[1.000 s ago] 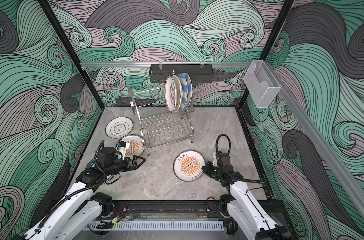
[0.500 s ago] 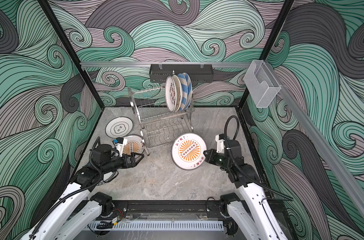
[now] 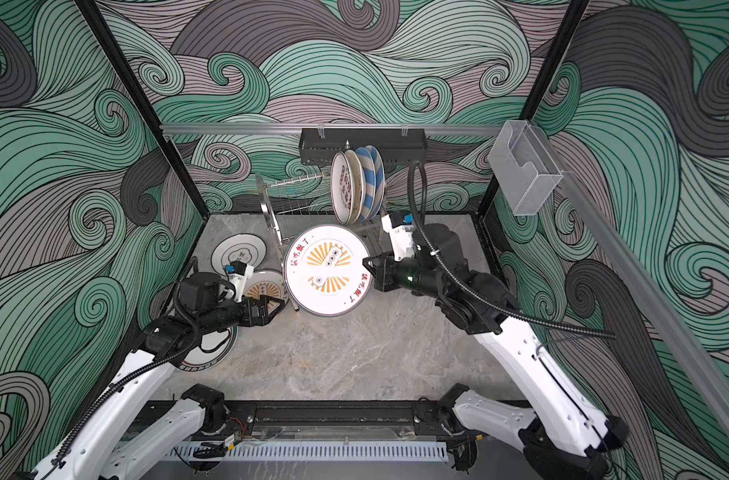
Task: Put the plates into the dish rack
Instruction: 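Carry the upright sunburst plate to the rack with the right gripper, then lower the sunburst plate into the rack beside the red-lettered plate, right gripper, then open the right gripper and withdraw it from the rack toward the table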
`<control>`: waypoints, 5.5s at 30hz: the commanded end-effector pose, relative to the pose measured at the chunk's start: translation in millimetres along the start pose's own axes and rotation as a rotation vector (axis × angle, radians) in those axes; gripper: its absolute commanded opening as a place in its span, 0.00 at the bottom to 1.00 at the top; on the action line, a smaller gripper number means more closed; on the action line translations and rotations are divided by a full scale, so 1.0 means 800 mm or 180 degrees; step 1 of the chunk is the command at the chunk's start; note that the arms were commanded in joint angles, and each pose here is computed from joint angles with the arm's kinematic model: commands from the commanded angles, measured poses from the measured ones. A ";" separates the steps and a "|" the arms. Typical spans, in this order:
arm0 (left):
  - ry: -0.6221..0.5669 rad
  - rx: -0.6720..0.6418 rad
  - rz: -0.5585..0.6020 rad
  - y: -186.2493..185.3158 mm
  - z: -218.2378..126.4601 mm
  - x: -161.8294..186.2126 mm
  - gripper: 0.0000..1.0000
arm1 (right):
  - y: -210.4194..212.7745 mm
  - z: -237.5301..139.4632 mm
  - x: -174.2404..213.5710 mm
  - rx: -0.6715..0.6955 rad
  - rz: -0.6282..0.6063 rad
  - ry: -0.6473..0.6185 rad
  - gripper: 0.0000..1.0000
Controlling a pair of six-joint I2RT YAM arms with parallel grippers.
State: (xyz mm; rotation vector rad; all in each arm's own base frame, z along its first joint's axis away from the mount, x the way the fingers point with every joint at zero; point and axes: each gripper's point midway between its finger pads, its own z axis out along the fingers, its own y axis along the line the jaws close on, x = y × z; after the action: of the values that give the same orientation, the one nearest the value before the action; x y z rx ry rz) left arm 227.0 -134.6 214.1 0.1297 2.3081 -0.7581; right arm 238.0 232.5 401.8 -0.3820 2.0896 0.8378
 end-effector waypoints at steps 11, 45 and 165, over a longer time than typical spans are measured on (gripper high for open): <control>0.0042 -0.0063 0.0034 0.009 -0.005 0.014 0.99 | -0.015 -0.035 -0.190 0.2155 -0.0791 -0.1329 0.00; 0.0163 0.0096 0.0008 0.001 0.005 0.019 0.99 | -0.012 0.102 -0.212 0.3205 -0.1054 -0.1804 0.00; 0.0160 -0.2491 -0.1122 0.216 0.024 0.123 0.99 | -0.067 0.036 0.256 -0.0277 -0.0804 0.0076 1.00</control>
State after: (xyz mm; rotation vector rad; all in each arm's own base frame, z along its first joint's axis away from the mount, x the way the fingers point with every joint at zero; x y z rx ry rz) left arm 207.2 -15.6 54.2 -0.6287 2.5798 0.0459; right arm 158.5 213.1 201.4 -0.6941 1.9997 0.7498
